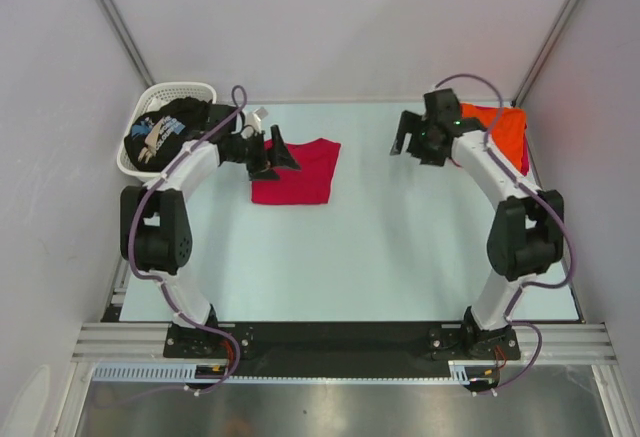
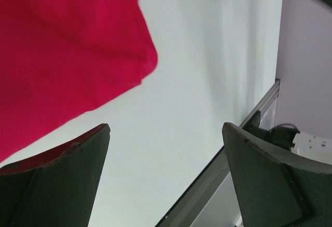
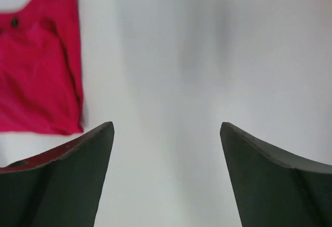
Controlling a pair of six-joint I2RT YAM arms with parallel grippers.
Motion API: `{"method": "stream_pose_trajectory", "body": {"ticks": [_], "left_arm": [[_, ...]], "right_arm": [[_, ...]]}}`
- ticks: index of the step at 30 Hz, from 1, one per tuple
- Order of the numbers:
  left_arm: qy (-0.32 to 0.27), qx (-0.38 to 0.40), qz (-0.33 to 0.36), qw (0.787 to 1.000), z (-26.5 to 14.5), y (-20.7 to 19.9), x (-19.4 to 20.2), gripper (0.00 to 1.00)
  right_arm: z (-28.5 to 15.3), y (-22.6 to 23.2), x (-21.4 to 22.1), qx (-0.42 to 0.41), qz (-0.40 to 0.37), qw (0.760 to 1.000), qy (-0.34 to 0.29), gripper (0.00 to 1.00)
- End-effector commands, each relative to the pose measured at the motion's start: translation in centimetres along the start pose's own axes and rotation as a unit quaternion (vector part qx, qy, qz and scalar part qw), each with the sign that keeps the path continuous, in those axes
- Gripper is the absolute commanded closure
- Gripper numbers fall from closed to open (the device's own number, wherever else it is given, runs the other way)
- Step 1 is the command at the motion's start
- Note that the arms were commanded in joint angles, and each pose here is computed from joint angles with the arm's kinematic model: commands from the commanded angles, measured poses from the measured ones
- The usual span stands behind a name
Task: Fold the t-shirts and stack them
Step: Smooth out wrinkles on the folded tshirt, then put the neatly folded tshirt into the corner of the board with both arms
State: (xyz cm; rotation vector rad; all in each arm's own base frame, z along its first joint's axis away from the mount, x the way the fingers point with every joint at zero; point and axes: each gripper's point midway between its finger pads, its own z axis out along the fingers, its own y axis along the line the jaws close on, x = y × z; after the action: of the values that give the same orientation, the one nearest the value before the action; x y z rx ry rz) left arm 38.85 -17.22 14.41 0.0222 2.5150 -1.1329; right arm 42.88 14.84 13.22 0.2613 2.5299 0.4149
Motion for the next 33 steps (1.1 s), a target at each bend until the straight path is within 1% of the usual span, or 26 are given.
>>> {"method": "stream_pose_trajectory", "body": {"ticks": [1,2,3,6,7,9,10,12,13,16,18,20,26,28,33], "left_arm": [[0.022,0.028,0.035,0.999,1.2,-2.7,1.2,0.05],[0.031,0.031,0.038,0.998,1.6,-3.1,1.9,0.04],[0.038,0.028,0.037,0.998,1.9,-2.8,2.6,0.04],[0.046,0.03,0.037,0.998,1.9,-2.9,4.0,0.02],[0.045,0.031,0.039,0.998,1.8,-2.9,4.2,0.02],[0.05,0.03,0.038,0.998,1.7,-2.6,4.9,0.02],[0.051,0.03,0.039,0.997,1.7,-2.6,5.1,0.02],[0.055,0.031,0.039,0.997,1.6,-2.5,5.6,0.02],[0.057,0.03,0.039,0.997,1.6,-2.4,5.7,0.02],[0.061,0.03,0.044,0.997,1.5,-2.3,6.0,0.01],[0.063,0.027,0.044,0.997,1.4,-2.3,6.1,0.0],[0.062,0.025,0.047,0.997,1.2,-2.3,6.2,0.0],[0.062,0.022,0.049,0.997,0.9,-2.4,6.3,0.0],[0.062,0.022,0.048,0.997,0.9,-2.4,6.4,0.0],[0.066,0.016,0.047,0.997,0.7,-2.2,6.7,0.0]], "right_arm": [[-4.0,-8.6,-4.6,0.128,0.007,0.99,-0.06,0.06],[-4.1,-9.7,-4.7,0.133,0.023,0.989,-0.059,0.04],[-4.8,-12.2,-4.8,0.144,0.05,0.986,-0.064,0.0],[-5.8,-15.7,-5.0,0.136,0.107,0.982,-0.076,0.0],[-6.4,-17.9,-5.3,0.149,0.135,0.976,-0.083,0.0],[-6.9,-19.5,-5.5,0.147,0.15,0.974,-0.088,0.0],[-7.0,-21.2,-5.7,0.151,0.165,0.971,-0.088,0.0],[-7.0,-22.3,-6.0,0.142,0.177,0.97,-0.086,0.0],[-7.2,-24.0,-6.6,0.143,0.193,0.966,-0.092,0.0],[-7.1,-26.9,-7.7,0.145,0.212,0.961,-0.097,0.0],[-7.1,-27.8,-8.4,0.127,0.221,0.962,-0.1,0.0],[-7.1,-29.7,-9.5,0.124,0.235,0.958,-0.11,0.0],[-6.5,-34.0,-11.3,0.13,0.25,0.953,-0.109,0.0],[-6.0,-34.5,-11.7,0.122,0.252,0.954,-0.11,0.0],[-3.2,-35.2,-12.8,0.106,0.25,0.957,-0.104,0.0]]}}
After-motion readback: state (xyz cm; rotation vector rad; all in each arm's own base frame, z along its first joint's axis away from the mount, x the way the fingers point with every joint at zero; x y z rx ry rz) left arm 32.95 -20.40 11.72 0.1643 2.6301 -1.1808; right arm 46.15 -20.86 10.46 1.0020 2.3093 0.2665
